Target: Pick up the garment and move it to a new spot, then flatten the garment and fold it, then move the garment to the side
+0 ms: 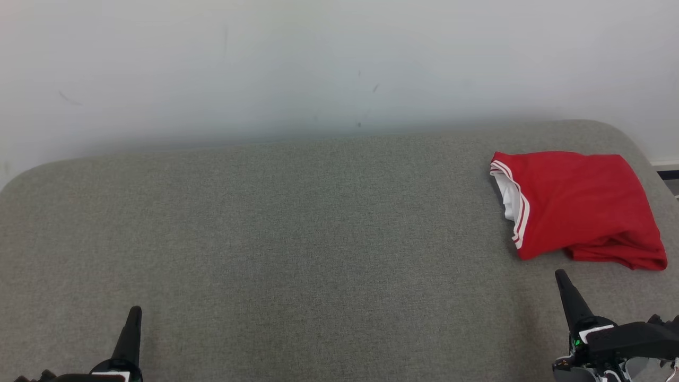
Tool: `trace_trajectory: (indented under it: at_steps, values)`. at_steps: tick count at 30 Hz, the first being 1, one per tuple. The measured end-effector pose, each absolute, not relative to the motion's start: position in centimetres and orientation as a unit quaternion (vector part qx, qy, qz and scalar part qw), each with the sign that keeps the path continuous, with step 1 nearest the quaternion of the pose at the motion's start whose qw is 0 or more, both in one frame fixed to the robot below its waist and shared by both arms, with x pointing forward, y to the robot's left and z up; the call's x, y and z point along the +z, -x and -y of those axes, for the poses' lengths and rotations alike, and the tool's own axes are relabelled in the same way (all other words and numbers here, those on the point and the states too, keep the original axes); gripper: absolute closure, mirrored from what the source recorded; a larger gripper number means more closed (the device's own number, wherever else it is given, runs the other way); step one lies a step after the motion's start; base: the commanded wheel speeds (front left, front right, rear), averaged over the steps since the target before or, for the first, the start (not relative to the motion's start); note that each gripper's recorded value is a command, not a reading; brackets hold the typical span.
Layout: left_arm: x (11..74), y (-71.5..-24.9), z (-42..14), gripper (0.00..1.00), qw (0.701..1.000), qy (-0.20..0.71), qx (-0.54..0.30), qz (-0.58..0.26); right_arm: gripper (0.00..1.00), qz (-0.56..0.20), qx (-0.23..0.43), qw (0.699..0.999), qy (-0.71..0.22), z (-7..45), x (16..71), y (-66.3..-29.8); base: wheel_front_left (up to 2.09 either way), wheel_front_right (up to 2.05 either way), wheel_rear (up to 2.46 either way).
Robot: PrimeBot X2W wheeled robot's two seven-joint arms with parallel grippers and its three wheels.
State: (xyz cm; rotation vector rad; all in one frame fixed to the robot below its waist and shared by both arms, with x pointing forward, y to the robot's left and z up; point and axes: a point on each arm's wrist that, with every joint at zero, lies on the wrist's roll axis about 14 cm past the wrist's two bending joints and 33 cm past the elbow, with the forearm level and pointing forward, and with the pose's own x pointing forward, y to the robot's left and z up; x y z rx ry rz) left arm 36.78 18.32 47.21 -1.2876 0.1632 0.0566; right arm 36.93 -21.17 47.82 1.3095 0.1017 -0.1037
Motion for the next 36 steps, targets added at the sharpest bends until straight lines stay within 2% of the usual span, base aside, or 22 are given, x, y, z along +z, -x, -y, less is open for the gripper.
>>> trace_trajectory:
  at_steps: [17, 36]
  values:
    - [48.0, -37.9, -19.0, 1.0, 0.708, 0.704, 0.024, -0.04, 1.0, -0.029, -0.043, 0.708, -0.704, 20.6, 47.7, -37.6, 0.0, 0.0, 0.0]
    - [48.1, -38.1, -18.9, 1.0, 0.706, 0.707, 0.022, -0.038, 1.0, -0.028, -0.042, 0.704, -0.709, 20.5, 47.8, -37.7, 0.0, 0.0, 0.0]
